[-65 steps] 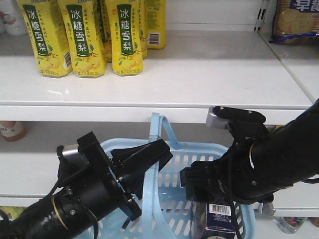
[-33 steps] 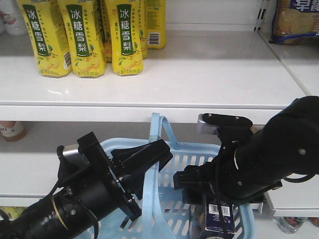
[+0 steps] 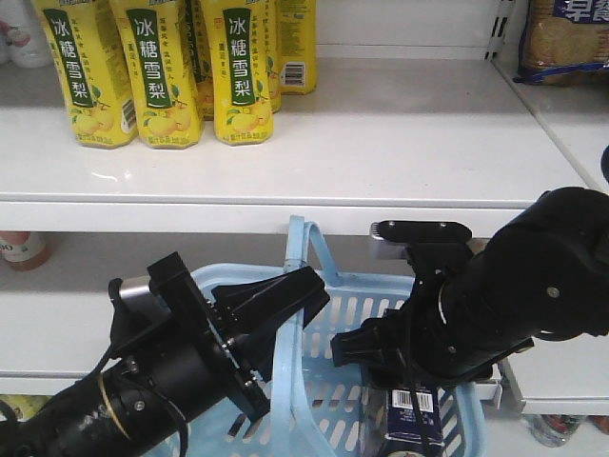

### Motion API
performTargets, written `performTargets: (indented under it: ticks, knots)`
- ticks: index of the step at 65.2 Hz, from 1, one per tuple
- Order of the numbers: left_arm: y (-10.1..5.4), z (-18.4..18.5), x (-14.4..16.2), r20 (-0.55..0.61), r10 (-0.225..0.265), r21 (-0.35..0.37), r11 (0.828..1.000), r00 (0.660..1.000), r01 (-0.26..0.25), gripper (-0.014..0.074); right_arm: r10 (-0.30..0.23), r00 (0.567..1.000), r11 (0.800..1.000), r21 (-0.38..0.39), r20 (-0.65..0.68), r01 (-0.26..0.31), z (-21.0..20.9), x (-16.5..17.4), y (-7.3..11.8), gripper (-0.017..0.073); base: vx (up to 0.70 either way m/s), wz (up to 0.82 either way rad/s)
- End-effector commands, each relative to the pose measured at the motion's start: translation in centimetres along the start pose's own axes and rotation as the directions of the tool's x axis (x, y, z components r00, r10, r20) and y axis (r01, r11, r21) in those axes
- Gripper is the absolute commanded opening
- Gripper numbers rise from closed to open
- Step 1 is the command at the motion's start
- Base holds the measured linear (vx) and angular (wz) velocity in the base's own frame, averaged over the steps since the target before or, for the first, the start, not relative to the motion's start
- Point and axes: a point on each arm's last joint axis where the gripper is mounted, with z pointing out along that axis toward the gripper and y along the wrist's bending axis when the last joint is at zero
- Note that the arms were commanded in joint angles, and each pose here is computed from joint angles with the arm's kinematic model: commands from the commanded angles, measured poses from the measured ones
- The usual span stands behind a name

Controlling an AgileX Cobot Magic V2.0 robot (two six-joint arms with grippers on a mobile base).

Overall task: Left arm holds basket, right arm returns cookies
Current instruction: 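Reach the right gripper down into the basket and grasp the Chocofello box, then lift the Chocofello box out of the basket with the right gripper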

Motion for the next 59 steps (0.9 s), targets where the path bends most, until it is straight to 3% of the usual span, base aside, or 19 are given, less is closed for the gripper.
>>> performTargets:
  ticks: [1, 17, 38, 59]
  knots:
    - [-4.0, -0.2, 0.3, -0.028, -0.006, 0.329, 0.944, 1.000, 0.015, 0.0000, -0.035, 0.996, 0.999, -0.021, 0.087, 0.037, -1.4, -0.7, 0.3, 0.0318, 0.00, 0.00]
    - [-4.0, -0.2, 0.3, -0.028, -0.006, 0.329, 0.944, 1.000, 0.015, 0.0000, -0.058, 0.994, 0.998, -0.007, 0.093, 0.059, -1.4, -0.8, 0.2, -0.0014, 0.00, 0.00]
    - [-4.0, -0.2, 0.3, -0.028, -0.006, 0.329, 0.944, 1.000, 0.015, 0.0000, -0.084, 0.990, 0.996, -0.014, 0.115, 0.086, -2.1, -0.6, 0.1, -0.0010, 0.00, 0.00]
    - [-4.0, -0.2, 0.3, -0.028, -0.006, 0.329, 0.944, 1.000, 0.015, 0.0000, -0.059, 0.982, 0.994, -0.080, 0.180, 0.075, -5.0, 0.3, -0.1, -0.0010, 0.00, 0.00]
